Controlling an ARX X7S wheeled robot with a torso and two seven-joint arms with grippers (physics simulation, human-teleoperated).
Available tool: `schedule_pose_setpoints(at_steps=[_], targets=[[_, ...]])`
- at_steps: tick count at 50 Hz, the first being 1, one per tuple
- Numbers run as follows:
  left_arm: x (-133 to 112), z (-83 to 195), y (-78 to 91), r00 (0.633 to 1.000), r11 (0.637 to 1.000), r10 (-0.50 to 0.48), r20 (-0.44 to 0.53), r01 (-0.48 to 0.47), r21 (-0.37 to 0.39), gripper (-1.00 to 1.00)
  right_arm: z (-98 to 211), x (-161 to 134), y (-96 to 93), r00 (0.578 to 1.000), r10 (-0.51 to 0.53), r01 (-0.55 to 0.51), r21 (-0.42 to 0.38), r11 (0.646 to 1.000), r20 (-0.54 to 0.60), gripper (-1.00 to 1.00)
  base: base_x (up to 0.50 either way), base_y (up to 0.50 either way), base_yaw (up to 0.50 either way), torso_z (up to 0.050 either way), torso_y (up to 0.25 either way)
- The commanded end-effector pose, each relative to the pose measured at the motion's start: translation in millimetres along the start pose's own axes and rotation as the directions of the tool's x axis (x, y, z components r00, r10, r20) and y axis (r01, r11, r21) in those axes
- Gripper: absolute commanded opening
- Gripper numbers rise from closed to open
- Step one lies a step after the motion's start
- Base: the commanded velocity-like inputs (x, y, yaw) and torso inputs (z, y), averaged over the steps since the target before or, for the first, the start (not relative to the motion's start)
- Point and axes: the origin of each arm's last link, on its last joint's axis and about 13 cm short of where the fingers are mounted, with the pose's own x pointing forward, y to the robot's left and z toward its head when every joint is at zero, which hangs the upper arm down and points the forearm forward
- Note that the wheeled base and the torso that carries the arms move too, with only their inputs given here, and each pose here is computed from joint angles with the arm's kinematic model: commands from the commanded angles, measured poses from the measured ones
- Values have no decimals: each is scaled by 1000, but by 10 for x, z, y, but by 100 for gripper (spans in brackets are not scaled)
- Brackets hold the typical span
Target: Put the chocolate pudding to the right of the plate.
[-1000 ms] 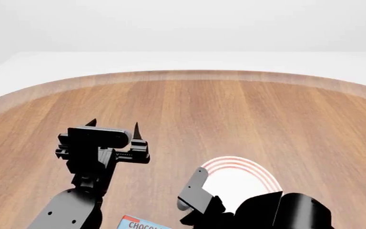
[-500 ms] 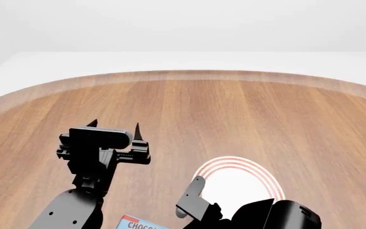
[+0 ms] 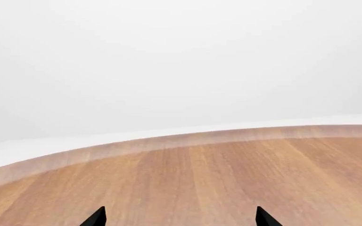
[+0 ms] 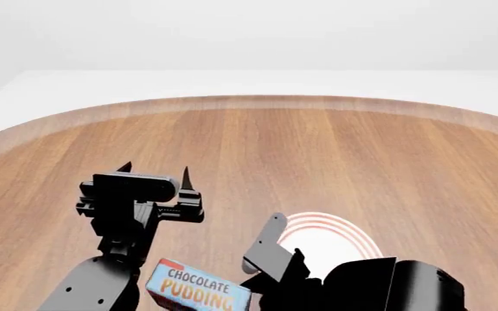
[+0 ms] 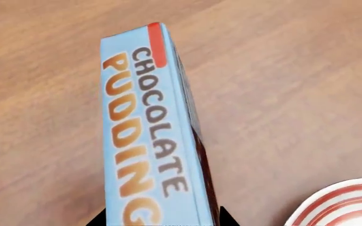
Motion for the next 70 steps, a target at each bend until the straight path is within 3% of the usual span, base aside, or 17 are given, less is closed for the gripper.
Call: schedule_pose_setpoints(at_steps=[1, 9, 10, 23, 30, 37, 49, 51, 52, 59, 70], targets=[[3, 1, 9, 1000, 1000, 2, 2, -2, -2, 100, 115, -148, -22, 997, -52, 53, -21, 998, 53, -100, 0, 0, 0, 0, 0], [4, 8, 16, 1000, 1000, 3, 4, -3, -3, 100, 96, -237, -165, 988, -147, 144, 45, 988, 48, -100, 0, 0, 0, 0, 0], [5, 7, 17, 1000, 1000, 4, 4, -4, -3, 100, 92, -255, -224, 981, -192, 188, 93, 978, 38, -100, 0, 0, 0, 0, 0], [2, -1, 20, 1000, 1000, 4, 5, -4, -7, 100, 16, -561, -462, 914, -404, 386, 258, 886, 18, -100, 0, 0, 0, 0, 0], [-3, 13, 21, 1000, 1000, 5, 8, -5, -5, 100, -14, -942, -512, 840, -542, 499, 351, 792, 31, -100, 0, 0, 0, 0, 0], [-6, 18, 19, 1000, 1000, 3, 10, -3, -3, 100, -48, -1211, -483, 788, -615, 553, 408, 726, 26, -100, 0, 0, 0, 0, 0], [-1, 12, 28, 1000, 1000, 6, 8, -6, -4, 100, -242, -1607, -488, 682, -727, 649, 518, 557, -73, -100, 0, 0, 0, 0, 0], [-1, 9, 28, 1000, 1000, 6, 7, -6, -5, 100, -273, -1651, -485, 672, -736, 657, 524, 542, -82, -100, 0, 0, 0, 0, 0], [0, 3, 29, 1000, 1000, 7, 6, -7, -6, 100, -315, -1701, -484, 658, -747, 664, 542, 515, -95, -100, 0, 0, 0, 0, 0], [1, 8, 32, 1000, 1000, 5, 5, -5, -5, 100, -562, -1774, -555, 626, -764, 675, 602, 426, -161, -100, 0, 0, 0, 0, 0], [3, 15, 29, 1000, 1000, 6, 3, -6, -1, 100, -805, -1800, -742, 605, -764, 681, 643, 350, -225, -100, 0, 0, 0, 0, 0]])
